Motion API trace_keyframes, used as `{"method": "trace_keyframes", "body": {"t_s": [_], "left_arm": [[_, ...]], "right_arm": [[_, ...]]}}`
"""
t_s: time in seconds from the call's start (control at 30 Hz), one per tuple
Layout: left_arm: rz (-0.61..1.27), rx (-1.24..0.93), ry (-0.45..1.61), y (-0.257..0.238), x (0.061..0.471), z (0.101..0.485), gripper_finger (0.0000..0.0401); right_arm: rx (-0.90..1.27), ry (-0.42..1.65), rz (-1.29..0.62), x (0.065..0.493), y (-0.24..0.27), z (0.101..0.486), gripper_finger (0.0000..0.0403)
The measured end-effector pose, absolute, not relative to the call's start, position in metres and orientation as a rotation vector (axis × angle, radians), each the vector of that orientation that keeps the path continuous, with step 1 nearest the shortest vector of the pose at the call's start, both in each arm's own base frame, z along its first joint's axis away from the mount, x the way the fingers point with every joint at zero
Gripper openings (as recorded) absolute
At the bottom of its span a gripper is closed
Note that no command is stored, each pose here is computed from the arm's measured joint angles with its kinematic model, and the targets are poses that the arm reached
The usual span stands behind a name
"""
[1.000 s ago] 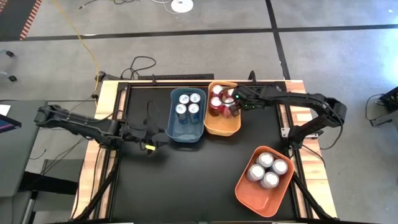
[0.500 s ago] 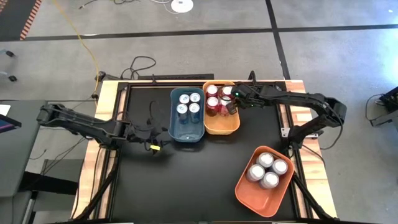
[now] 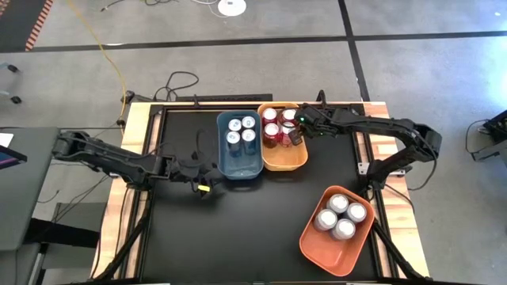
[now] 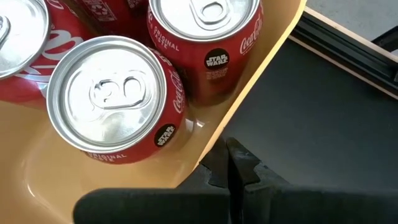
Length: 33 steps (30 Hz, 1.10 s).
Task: Sort soda cans
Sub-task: Adjust the bins
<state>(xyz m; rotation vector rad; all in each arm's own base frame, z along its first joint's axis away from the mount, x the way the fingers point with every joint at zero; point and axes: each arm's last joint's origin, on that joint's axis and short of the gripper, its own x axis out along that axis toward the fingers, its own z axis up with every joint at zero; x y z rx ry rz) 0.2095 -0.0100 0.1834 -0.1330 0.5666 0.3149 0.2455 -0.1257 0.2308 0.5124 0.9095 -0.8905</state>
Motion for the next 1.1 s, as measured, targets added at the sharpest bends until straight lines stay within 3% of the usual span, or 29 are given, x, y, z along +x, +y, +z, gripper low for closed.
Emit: {"method": "trace_keyframes", "body": {"t_s": [0.53,0.73,1.1], "left_arm": [[0.432,-0.135,0.590,0.003,0.206,0.181,0.0290],[0.452,-0.183,0.695,-0.001,0.199,0.172,0.0290],[0.538,-0.266,0.673,-0.007,0.196,0.171,0.0290]], "right_arm": [[0.490,0.926,-0.859,0.249,-0.118,0.231,0.0004],[0.477,0.913,-0.834,0.253,-0.115,0.230,0.0004],[0.407,0.978,-0.790,0.278,-0.121,0.197,0.0004]]}}
